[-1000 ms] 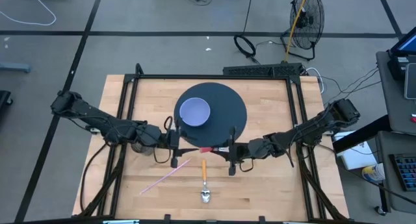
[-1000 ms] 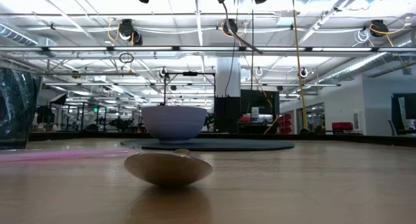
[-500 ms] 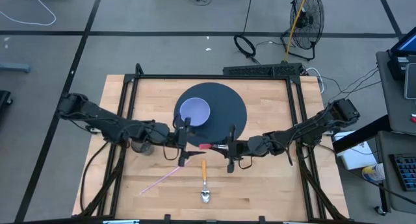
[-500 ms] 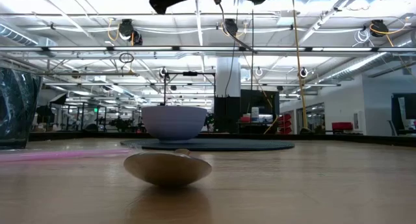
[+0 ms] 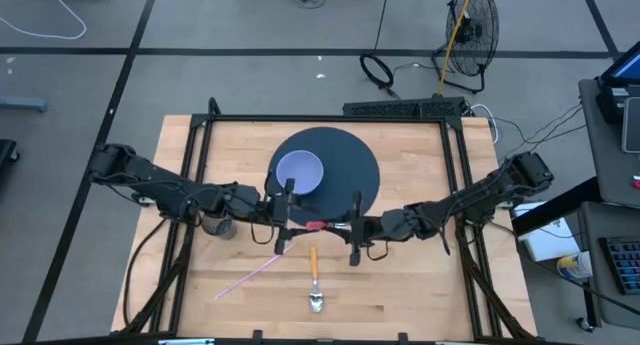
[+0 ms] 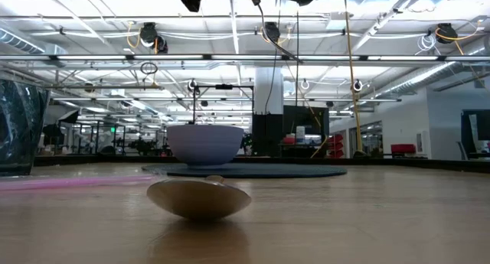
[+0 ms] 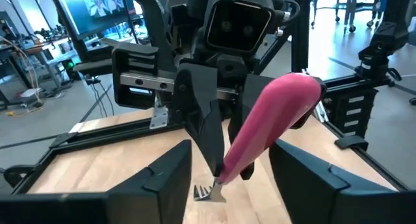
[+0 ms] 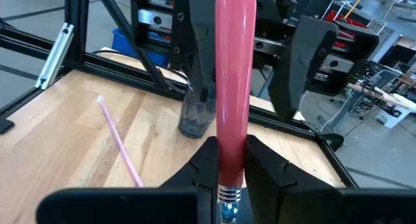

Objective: Pick & Place Utensil
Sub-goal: Put the pink fork into the purple bowl on the mat

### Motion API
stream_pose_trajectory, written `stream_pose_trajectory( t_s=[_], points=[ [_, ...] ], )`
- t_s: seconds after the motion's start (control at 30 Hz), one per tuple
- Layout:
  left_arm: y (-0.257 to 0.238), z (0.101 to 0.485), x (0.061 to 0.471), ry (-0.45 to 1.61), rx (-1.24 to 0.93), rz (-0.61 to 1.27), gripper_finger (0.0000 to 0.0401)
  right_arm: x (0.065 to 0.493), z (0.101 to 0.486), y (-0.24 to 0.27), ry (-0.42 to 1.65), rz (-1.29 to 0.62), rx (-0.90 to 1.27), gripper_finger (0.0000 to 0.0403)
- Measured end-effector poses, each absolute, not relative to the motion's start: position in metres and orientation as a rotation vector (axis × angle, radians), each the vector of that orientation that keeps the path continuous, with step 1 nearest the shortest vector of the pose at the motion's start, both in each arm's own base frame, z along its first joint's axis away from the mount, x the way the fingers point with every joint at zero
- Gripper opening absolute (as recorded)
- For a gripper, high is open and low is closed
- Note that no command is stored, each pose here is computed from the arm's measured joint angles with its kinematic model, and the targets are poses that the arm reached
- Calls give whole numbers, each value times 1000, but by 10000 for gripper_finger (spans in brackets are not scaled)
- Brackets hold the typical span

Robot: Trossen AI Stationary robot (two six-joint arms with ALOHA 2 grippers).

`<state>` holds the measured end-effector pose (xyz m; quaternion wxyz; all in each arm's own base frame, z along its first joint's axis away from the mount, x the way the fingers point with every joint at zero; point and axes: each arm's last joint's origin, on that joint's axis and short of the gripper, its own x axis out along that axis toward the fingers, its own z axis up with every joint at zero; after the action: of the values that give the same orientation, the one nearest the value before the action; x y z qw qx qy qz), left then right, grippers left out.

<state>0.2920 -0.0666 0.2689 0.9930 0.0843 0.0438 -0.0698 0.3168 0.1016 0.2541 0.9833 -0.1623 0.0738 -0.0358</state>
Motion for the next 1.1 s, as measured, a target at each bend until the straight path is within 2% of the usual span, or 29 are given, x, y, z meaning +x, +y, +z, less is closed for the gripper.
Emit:
stream_pose_trajectory(
  t_s=[0.3, 0.53, 1.1],
  points=[
    [-67, 269, 292, 87, 180, -142, 133, 317, 254, 101, 147, -77, -325, 41],
    [-67, 270, 292, 71, 189, -142, 100, 318, 255, 99, 141, -83, -311, 41],
    [-65, 274, 293, 35, 189, -130, 135, 318, 255, 98, 140, -87, -303, 41]
  ],
)
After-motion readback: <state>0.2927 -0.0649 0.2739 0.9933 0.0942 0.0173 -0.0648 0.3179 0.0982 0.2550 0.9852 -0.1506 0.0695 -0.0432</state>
